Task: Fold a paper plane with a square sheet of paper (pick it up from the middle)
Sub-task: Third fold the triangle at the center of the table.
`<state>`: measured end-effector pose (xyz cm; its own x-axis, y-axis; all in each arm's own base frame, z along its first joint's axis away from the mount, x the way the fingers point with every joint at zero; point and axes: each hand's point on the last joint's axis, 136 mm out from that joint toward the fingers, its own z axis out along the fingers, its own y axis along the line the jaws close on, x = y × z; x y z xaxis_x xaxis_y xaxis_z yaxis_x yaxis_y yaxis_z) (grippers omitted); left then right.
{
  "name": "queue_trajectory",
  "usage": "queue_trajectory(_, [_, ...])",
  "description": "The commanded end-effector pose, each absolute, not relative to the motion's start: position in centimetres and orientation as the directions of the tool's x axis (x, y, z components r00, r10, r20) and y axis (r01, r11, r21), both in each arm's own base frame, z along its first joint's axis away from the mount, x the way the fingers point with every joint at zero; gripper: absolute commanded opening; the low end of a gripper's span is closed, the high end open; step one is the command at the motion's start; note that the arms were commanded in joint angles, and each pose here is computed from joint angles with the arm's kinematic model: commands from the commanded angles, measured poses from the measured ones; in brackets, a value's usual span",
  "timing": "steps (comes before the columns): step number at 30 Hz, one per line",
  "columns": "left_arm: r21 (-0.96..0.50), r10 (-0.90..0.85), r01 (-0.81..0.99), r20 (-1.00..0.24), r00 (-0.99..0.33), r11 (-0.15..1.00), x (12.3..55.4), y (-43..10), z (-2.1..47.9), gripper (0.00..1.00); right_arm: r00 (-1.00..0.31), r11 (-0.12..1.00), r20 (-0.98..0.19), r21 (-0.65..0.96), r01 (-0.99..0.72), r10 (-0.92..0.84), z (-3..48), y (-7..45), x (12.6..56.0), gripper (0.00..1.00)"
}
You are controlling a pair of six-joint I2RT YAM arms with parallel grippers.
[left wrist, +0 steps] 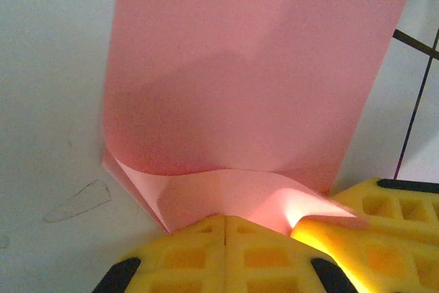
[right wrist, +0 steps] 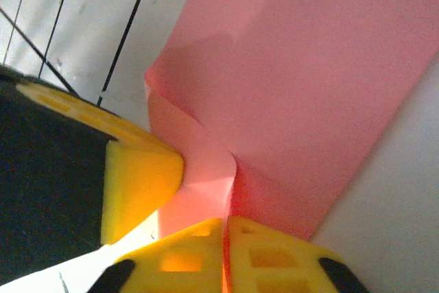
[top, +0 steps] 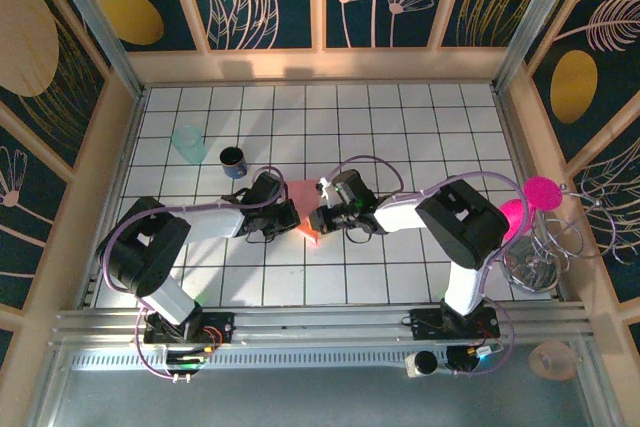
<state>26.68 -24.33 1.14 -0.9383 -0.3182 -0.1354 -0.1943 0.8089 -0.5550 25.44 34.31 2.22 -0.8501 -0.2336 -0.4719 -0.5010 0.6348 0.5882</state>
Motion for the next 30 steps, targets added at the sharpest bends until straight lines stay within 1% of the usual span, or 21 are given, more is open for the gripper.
queue_trajectory(1, [-0.453,-0.335,-0.261,-0.091,-0.938,0.852,25.1,-22.5,-1.6,0.06,-0.887,0.726,-0.426,0.553,-0.409,-0.175,1.9,32.3,26.7,0.24])
queue_trajectory(4, [-0.456,-0.341,-0.264,-0.095,-0.935,0.85,25.2,-22.5,-1.6,0.05,-0.886,0.724,-0.449,0.571,-0.387,-0.119,4.4,31.7,27.4,0.35])
queue_trajectory(6, [-0.459,-0.344,-0.265,-0.096,-0.934,0.848,25.3,-22.5,-1.5,0.05,-0.885,0.74,-0.46,0.568,-0.36,-0.078,5.5,30.9,27.8,0.38])
queue_trajectory(8, [-0.469,-0.349,-0.266,-0.099,-0.932,0.842,25.5,-22.7,-1.4,0.05,-0.892,0.773,-0.451,0.55,-0.314,-0.041,5.8,29.9,28.1,0.39])
queue_trajectory(9, [-0.472,-0.352,-0.268,-0.099,-0.931,0.84,25.5,-22.7,-1.4,0.04,-0.895,0.778,-0.444,0.55,-0.305,-0.038,5.9,29.7,28.0,0.39])
queue_trajectory(12, [-0.484,-0.361,-0.27,-0.103,-0.927,0.832,25.8,-22.9,-1.1,0.04,-0.91,0.743,-0.412,0.593,-0.311,-0.052,6.6,30.6,26.8,0.29])
queue_trajectory(16, [-0.491,-0.368,-0.274,-0.106,-0.924,0.827,26.0,-23.0,-1.1,0.04,-0.921,0.682,-0.373,0.646,-0.343,-0.111,7.2,32.8,24.3,0.21])
queue_trajectory(19, [-0.495,-0.37,-0.274,-0.107,-0.923,0.825,26.1,-23.1,-1.1,0.04,-0.932,0.667,-0.333,0.664,-0.34,-0.143,6.7,33.8,23.1,0.14])
queue_trajectory(23, [-0.496,-0.369,-0.272,-0.106,-0.923,0.824,26.1,-23.1,-1.1,0.04,-0.936,0.655,-0.307,0.674,-0.341,-0.171,6.1,34.9,22.4,0.09])
queue_trajectory(25, [-0.496,-0.364,-0.269,-0.105,-0.925,0.826,26.0,-23.2,-1.1,0.04,-0.938,0.659,-0.288,0.671,-0.34,-0.19,5.6,35.3,22.2,0.08])
queue_trajectory(30, [-0.493,-0.362,-0.269,-0.1,-0.927,0.827,25.8,-23.0,-1.3,0.04,-0.936,0.659,-0.287,0.667,-0.348,-0.204,5.2,35.9,22.1,0.08])
